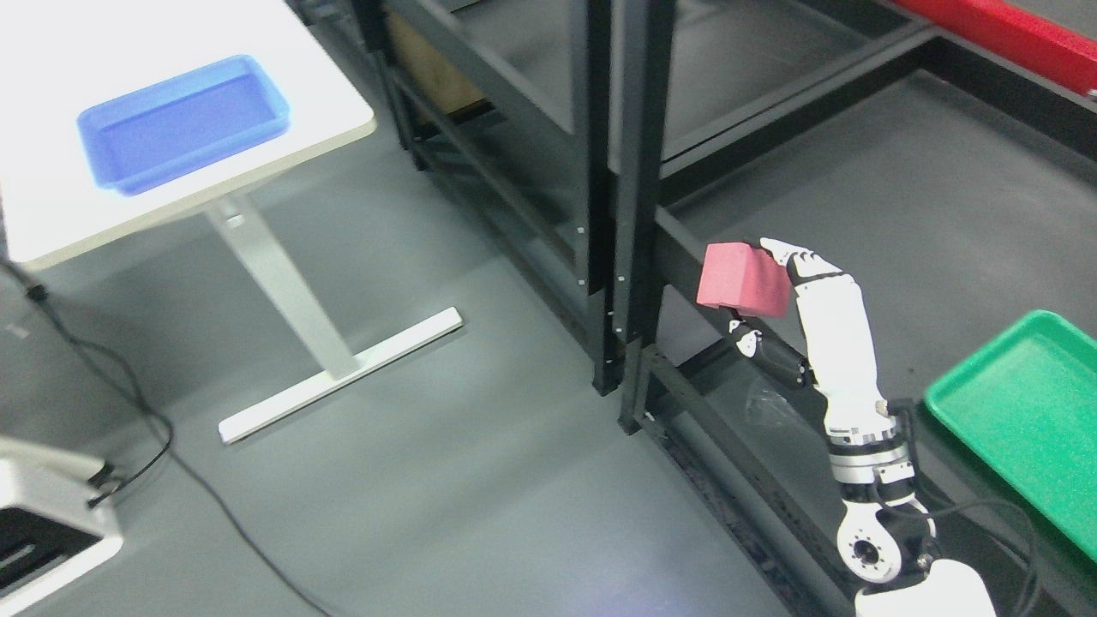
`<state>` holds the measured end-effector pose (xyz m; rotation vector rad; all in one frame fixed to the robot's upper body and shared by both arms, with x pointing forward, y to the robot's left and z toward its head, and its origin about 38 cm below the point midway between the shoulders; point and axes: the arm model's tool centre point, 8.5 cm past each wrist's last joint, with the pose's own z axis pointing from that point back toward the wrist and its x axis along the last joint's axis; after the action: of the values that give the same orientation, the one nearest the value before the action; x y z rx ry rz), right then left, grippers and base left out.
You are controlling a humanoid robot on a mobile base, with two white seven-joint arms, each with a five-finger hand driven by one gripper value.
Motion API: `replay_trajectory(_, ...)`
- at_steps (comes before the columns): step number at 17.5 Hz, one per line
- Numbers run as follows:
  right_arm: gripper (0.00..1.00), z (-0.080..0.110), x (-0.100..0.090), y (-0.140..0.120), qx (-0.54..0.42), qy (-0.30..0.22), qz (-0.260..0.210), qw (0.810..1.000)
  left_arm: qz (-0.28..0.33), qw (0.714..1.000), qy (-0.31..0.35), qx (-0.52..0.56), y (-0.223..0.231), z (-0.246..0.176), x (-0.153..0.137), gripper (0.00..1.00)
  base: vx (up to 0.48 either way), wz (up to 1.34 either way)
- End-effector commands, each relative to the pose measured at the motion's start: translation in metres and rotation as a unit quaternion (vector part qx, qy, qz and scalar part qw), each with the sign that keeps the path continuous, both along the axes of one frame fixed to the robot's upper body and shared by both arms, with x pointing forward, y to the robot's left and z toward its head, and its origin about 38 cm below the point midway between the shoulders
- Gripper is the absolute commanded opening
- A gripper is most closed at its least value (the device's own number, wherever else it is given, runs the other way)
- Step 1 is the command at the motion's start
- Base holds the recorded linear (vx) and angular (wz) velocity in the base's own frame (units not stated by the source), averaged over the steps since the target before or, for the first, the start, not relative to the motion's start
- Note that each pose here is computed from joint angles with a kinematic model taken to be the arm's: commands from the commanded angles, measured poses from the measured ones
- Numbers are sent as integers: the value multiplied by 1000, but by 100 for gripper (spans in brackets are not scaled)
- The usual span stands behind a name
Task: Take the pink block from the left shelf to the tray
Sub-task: 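Carry the pink block toward the blue tray on the white table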
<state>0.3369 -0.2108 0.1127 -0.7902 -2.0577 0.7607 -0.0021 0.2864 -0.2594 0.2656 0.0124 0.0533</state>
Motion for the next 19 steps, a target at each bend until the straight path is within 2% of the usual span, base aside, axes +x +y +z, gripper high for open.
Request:
replay_trajectory(1,4,3,-2,-7,-7,-2,-3,1000,-2,1000,-24,8,11,1,25,100,-175,998)
replay_trajectory(9,5,0,-4,-2,-10,3,11,1000,-2,1000,-24,8,11,1,25,100,-117,741)
replay_trajectory(19,5,-7,-3,13,-28,32,43,998,-2,1000,-24,8,11,1,25,100,17,294)
